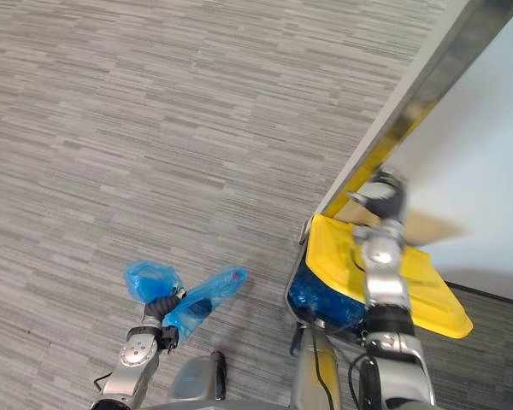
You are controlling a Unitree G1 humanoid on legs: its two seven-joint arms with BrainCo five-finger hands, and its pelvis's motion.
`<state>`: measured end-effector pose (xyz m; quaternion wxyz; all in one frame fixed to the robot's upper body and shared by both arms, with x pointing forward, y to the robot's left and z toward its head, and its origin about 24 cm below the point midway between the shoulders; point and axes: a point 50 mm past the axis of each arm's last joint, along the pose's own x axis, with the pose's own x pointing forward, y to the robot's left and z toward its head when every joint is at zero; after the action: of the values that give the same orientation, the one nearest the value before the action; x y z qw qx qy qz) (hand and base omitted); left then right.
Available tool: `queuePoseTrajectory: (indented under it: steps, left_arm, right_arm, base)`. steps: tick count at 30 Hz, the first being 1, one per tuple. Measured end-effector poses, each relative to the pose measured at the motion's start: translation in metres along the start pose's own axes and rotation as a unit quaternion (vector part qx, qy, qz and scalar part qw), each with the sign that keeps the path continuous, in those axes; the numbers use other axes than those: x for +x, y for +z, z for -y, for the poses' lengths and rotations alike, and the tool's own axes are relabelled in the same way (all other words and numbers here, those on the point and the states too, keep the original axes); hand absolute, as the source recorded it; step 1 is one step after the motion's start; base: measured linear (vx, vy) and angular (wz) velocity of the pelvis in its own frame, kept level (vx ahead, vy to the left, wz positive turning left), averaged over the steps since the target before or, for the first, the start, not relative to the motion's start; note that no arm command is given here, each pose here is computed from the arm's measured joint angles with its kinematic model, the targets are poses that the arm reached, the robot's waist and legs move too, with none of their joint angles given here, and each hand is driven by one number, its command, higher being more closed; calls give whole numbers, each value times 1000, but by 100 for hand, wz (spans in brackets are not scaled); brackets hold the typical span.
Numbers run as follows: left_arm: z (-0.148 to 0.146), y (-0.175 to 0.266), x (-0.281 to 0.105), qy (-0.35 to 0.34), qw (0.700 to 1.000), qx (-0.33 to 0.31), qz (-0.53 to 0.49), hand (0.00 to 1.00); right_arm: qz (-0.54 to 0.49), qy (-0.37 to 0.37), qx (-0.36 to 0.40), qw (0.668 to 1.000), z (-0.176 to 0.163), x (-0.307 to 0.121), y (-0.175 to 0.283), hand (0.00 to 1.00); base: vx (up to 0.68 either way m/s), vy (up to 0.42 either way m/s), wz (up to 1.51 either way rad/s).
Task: Gather rubbish on tea table into small bin, then transfer packed bag to large trash can.
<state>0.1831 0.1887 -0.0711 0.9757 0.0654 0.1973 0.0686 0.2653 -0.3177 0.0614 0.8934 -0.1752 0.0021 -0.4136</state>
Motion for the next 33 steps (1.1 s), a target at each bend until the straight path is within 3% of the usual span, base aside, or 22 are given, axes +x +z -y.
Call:
queuePoseTrajectory:
  steps: [6, 11, 18, 22, 24, 29, 33]
  left_arm:
    - [-6, -2, 0, 10, 1000, 8, -7, 100]
    - [-7, -4, -1, 9, 1000, 19, -10, 100]
    - [-9, -10, -3, 9, 999, 25, -29, 100]
    - [-9, -11, -2, -2, 999, 25, -31, 100]
    - [-8, -11, -2, -3, 999, 25, -34, 100]
    - [-6, -6, 2, -13, 999, 25, -28, 100]
    - [1, 4, 9, -24, 999, 27, -11, 100]
  right_arm:
    - [-113, -56, -70, 989, 60, -26, -69, 0]
    - [-197, -83, -87, 973, 81, -43, -107, 0]
    - [-410, -114, -3, 905, 93, -99, -178, 0]
    - [-483, -96, 101, 865, 67, -132, -194, 0]
    - [-486, -51, 129, 863, 44, -136, -191, 0]
    - [-397, 128, 142, 898, -34, -126, -146, 0]
    - [-283, 203, 164, 923, -76, -95, -90, 0]
  base:
    - [-15, 5, -15]
    - [-17, -6, -1]
    - [-54, -18, 5]
    - [-17, -2, 1]
    - [0, 0, 0]
    - [-1, 14, -6]
    - [12, 19, -8]
